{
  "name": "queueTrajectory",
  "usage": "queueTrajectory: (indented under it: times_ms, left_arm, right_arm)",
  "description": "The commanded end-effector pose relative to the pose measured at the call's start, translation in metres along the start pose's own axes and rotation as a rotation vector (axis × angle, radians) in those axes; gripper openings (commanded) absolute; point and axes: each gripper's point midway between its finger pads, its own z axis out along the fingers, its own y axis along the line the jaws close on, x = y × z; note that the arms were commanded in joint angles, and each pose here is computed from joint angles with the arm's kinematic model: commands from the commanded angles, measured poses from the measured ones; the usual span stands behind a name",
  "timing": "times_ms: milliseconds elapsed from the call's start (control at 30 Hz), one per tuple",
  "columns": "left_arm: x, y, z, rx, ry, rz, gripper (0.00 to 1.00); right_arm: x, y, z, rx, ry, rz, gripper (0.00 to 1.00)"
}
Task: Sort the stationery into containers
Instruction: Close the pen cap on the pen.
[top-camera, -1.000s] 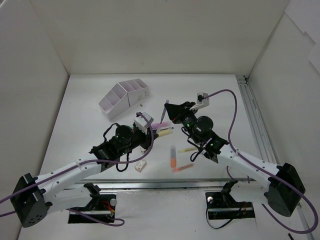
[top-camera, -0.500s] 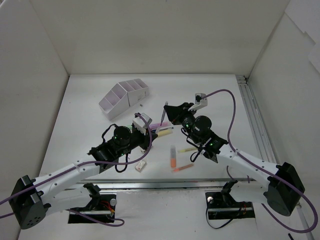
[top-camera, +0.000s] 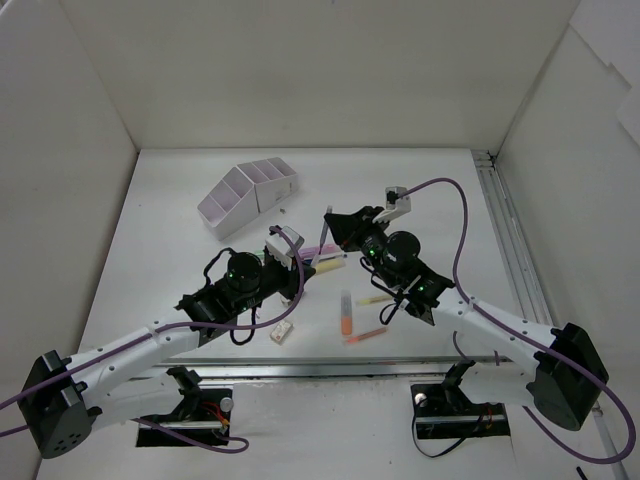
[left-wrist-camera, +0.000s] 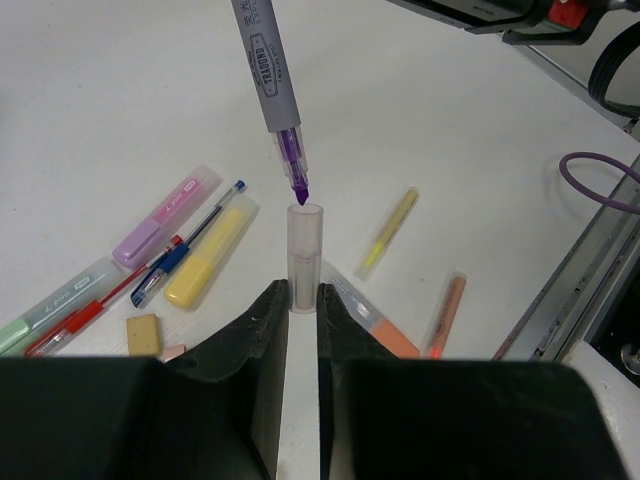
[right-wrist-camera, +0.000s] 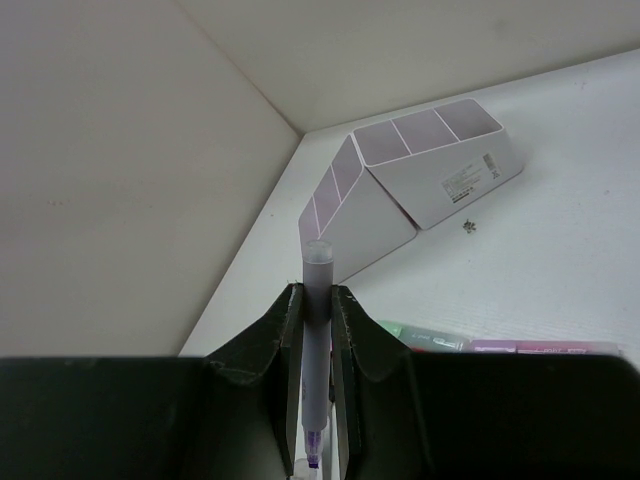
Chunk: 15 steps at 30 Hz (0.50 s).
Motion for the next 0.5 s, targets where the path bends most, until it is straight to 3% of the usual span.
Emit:
queueTrajectory:
  times_ms: [0, 467]
  left_arm:
    - [-0.0341, -0.0038, 0.0000, 0.014, -0.114, 0.005, 0.00]
    - [-0.0373, 0.0025, 0.0021, -0.023, -0.139, -0.011, 0.00]
  right_arm:
    - [-0.0324, 0.0345, 0.0038, -0.101, -0.082, 0.038, 0.00]
    - [-0.0278, 0.0359, 0.0024, -0.107, -0.068, 0.051, 0.00]
